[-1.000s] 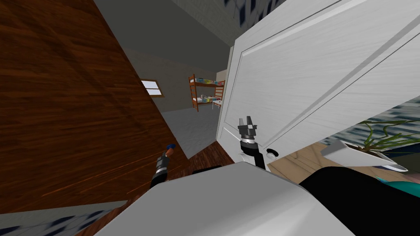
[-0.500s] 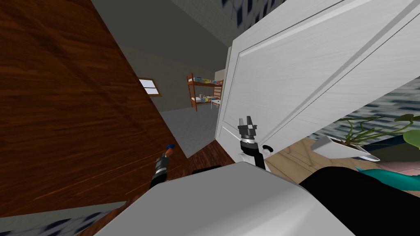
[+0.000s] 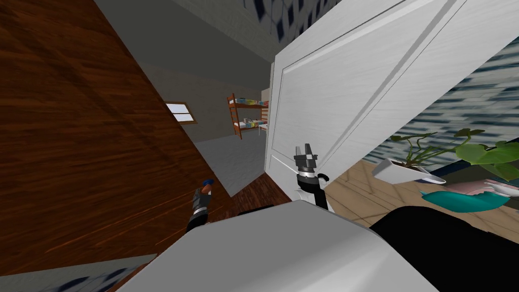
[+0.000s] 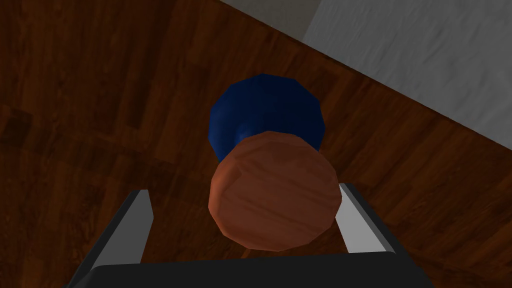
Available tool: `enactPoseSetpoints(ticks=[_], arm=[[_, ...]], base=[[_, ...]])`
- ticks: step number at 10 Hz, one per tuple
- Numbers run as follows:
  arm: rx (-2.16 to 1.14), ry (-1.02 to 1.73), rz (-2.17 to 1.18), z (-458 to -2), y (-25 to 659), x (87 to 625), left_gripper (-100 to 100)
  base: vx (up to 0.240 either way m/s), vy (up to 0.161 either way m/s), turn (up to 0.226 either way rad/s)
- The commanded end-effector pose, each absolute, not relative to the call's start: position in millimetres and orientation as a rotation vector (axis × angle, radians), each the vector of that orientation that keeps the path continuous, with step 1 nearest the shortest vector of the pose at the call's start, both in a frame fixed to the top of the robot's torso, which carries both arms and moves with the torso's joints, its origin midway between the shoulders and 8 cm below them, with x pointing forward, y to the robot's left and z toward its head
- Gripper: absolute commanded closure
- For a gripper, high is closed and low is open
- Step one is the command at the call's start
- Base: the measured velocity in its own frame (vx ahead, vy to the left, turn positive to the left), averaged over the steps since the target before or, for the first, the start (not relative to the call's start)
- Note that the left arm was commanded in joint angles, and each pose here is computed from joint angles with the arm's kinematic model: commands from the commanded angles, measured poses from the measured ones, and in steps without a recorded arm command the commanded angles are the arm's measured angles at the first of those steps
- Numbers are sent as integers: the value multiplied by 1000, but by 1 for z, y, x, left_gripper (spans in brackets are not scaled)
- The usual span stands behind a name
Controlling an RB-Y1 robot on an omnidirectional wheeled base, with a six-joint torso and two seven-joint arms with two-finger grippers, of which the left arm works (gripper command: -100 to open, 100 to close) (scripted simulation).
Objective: Pull the door open
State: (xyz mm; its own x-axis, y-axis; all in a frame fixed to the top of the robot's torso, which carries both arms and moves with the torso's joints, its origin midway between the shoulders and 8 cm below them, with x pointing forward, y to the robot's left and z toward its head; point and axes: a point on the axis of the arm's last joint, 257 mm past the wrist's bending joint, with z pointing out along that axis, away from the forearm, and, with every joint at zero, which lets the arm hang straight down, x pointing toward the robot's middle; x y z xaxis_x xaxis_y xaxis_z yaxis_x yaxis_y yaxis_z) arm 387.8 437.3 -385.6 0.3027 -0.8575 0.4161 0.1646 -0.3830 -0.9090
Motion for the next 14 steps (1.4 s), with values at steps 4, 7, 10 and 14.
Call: enactPoseSetpoints(ticks=[4,7,10,14], arm=[[-1649,521,-1401,-385,429,391,-100],[-1698,432,-1475,-385,425,392,-100],[-1730,370,-1525,-385,423,393,-100],[-1801,217,-1638,-386,416,395,-100]], base=[[-59,0,-34],[-59,6,-36],[-51,2,-20],[-61,7,-37]])
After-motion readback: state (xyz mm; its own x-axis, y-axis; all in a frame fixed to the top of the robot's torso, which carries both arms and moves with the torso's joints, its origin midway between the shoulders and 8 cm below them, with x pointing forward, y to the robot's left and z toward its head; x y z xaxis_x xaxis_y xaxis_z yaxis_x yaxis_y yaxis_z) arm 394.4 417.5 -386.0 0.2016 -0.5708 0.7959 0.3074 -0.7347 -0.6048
